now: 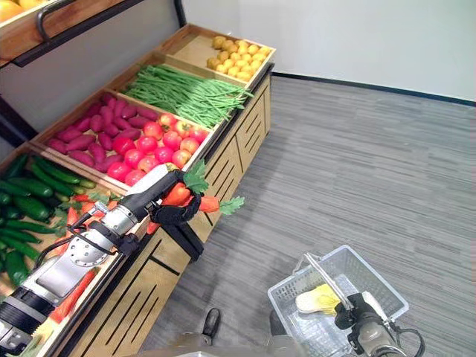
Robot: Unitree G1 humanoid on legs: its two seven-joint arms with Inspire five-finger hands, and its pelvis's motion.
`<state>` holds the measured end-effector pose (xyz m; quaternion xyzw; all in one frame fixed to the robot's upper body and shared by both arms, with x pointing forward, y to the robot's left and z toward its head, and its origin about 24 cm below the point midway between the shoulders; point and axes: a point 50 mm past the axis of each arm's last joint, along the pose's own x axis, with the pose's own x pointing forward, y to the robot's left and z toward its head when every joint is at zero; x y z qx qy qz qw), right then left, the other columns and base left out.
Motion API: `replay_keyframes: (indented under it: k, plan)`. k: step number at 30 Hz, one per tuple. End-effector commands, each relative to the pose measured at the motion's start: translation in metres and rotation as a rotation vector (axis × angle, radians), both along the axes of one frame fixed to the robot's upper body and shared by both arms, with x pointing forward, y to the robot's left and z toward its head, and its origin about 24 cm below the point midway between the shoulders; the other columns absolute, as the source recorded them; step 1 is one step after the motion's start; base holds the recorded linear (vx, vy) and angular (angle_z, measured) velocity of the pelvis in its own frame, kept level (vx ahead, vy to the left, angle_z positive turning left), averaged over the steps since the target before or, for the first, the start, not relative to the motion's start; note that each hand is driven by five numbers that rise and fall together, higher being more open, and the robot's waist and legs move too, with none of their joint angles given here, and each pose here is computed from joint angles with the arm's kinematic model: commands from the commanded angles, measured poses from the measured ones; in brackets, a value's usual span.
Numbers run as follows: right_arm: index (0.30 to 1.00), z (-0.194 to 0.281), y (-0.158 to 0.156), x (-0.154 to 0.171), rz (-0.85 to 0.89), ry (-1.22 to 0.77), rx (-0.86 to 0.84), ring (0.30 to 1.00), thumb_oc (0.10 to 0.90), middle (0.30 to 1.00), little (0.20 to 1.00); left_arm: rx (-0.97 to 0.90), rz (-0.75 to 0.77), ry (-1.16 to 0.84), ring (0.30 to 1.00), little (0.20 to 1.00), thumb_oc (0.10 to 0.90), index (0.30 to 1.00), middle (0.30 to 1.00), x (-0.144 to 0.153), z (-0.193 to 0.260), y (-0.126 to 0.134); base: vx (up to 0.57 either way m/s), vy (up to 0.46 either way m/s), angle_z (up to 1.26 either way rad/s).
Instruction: Get the vegetables into the basket
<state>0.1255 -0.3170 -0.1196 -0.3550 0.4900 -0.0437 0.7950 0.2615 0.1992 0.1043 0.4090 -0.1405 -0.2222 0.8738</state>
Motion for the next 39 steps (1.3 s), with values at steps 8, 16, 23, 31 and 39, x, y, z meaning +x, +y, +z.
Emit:
replay_keyframes:
  k: [8,16,23,31,39]
  plan:
    - [0.3,0.011,0.009,0.027,0.063,-0.136,0.022,0.3,0.4,0.3,0.3,-0.076,-0.076,-0.267,0.3,0.3,0.4,0.3,0.3,0.002,0.067,-0.002,-0.02,0.256,-0.62]
    - [0.3,0.011,0.016,0.031,0.083,-0.154,0.042,0.3,0.4,0.3,0.3,-0.036,-0.065,-0.249,0.3,0.3,0.4,0.3,0.3,-0.001,0.066,0.005,-0.07,0.062,-0.49]
    - [0.3,0.033,0.011,0.058,0.157,-0.269,0.008,0.3,0.4,0.3,0.3,-0.049,-0.035,-0.211,0.3,0.3,0.4,0.3,0.3,-0.002,0.058,0.011,0.04,-0.092,-0.24]
    - [0.3,0.099,0.01,0.123,0.265,-0.572,-0.042,0.3,0.4,0.3,0.3,-0.106,-0.101,-0.191,0.3,0.3,0.4,0.3,0.3,0.003,0.052,-0.01,0.02,-0.115,-0.1]
    - [0.3,0.155,0.049,0.171,0.431,-0.814,0.047,0.3,0.4,0.3,0.3,-0.094,-0.22,-0.171,0.3,0.3,0.4,0.3,0.3,0.011,0.045,-0.045,0.01,-0.043,-0.05]
